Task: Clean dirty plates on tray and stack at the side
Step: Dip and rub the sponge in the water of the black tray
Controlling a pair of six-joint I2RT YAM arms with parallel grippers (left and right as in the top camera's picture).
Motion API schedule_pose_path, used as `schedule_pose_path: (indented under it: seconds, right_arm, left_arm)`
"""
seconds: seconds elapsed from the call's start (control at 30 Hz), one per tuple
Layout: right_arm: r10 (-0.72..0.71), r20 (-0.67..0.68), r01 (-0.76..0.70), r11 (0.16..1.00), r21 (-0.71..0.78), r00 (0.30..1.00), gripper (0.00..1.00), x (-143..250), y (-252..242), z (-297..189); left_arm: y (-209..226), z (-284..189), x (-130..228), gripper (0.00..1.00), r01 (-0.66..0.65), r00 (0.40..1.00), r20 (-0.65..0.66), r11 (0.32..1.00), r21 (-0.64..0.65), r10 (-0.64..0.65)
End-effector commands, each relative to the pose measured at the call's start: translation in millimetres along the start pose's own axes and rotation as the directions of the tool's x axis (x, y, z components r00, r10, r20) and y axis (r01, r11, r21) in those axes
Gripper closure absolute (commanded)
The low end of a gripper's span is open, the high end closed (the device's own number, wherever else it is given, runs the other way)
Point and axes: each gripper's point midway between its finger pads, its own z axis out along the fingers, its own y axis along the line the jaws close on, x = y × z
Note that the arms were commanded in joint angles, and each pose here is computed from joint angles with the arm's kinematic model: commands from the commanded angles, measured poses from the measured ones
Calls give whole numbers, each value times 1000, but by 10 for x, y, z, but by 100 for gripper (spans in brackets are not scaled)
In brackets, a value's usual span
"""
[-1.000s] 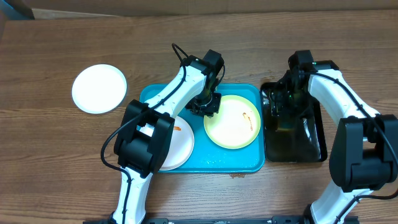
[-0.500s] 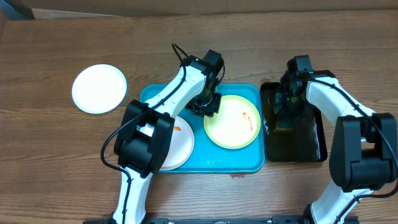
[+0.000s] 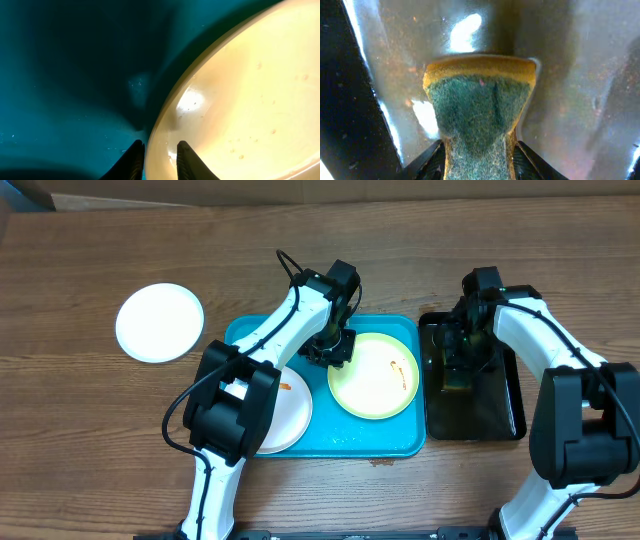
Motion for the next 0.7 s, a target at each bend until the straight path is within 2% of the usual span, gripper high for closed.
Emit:
schedule_pose_path:
  seconds: [0.0,0.27,0.37,0.47,0.67]
  right_arm:
    - [-4,35,4,1000,-6,999,53,-48,24,-95]
    - [21,47,-21,1000,-13,999,55,-43,24,-1]
    - [21,50,-20,1000,-13,999,59,-50,24,-1]
    - [21,48,-20,1000,-13,999,67,-43,24,6]
    - [21,41,-20,1000,-12,999,67,-3,15,67]
  left_arm:
    - [6,53,38,76,2,1000,-16,1000,-13,-3]
    - [5,53,38,76,2,1000,-16,1000,-13,-3]
    - [5,53,37,76,2,1000,-16,1000,-13,-3]
    - [6,53,38,76,2,1000,-16,1000,-13,-3]
    - [5,53,37,76,2,1000,-16,1000,-13,-3]
